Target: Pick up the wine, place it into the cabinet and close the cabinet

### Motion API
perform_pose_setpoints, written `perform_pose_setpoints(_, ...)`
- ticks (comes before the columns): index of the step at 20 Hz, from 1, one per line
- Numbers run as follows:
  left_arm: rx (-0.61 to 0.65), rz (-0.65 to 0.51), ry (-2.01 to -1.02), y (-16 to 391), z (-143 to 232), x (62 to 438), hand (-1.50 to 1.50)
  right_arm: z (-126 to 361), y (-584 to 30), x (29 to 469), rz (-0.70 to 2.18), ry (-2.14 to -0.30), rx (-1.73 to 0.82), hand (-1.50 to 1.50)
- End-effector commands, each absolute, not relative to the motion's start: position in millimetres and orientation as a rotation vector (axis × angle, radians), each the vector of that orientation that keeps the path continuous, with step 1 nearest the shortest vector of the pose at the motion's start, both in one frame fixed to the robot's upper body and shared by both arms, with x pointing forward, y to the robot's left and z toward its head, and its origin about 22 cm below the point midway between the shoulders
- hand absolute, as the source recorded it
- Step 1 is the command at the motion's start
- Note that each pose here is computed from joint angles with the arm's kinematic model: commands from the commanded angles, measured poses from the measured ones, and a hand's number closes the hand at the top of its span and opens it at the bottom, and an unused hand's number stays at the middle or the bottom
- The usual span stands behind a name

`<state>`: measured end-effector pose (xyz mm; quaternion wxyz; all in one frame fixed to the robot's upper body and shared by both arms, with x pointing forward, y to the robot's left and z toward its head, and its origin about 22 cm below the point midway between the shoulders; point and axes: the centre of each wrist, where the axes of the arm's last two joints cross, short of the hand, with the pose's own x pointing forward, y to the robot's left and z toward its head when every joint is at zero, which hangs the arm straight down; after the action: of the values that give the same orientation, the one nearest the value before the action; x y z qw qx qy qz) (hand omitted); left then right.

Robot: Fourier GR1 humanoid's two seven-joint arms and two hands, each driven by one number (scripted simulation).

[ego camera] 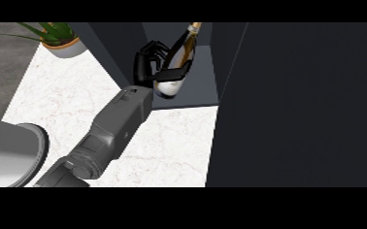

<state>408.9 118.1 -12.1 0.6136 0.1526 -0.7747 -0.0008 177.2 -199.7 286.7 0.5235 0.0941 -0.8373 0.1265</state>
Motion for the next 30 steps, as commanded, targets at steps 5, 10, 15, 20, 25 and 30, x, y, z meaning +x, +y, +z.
perform_pose_setpoints(5,0.247,0.141,-1.718,124,-5,414,1.5,286,-200,172,0.316,-2.01,0.271,-1.5)
perform_pose_setpoints(10,0.163,0.218,-1.664,121,-17,406,1.5,291,-199,171,0.307,-2.004,0.292,-1.5)
perform_pose_setpoints(15,0.117,0.271,-1.607,127,-30,398,1.5,288,-195,174,0.318,-2.014,0.311,-1.5)
perform_pose_setpoints(20,0.093,0.276,-1.648,131,-41,389,1.5,283,-189,176,0.346,-1.997,0.326,-1.5)
perform_pose_setpoints(25,0.072,0.279,-1.596,135,-52,380,1.5,286,-189,175,0.35,-2.006,0.34,-1.5)
perform_pose_setpoints(30,0.102,0.276,-1.554,144,-81,356,1.5,285,-187,173,0.345,-2.0,0.364,-1.5)
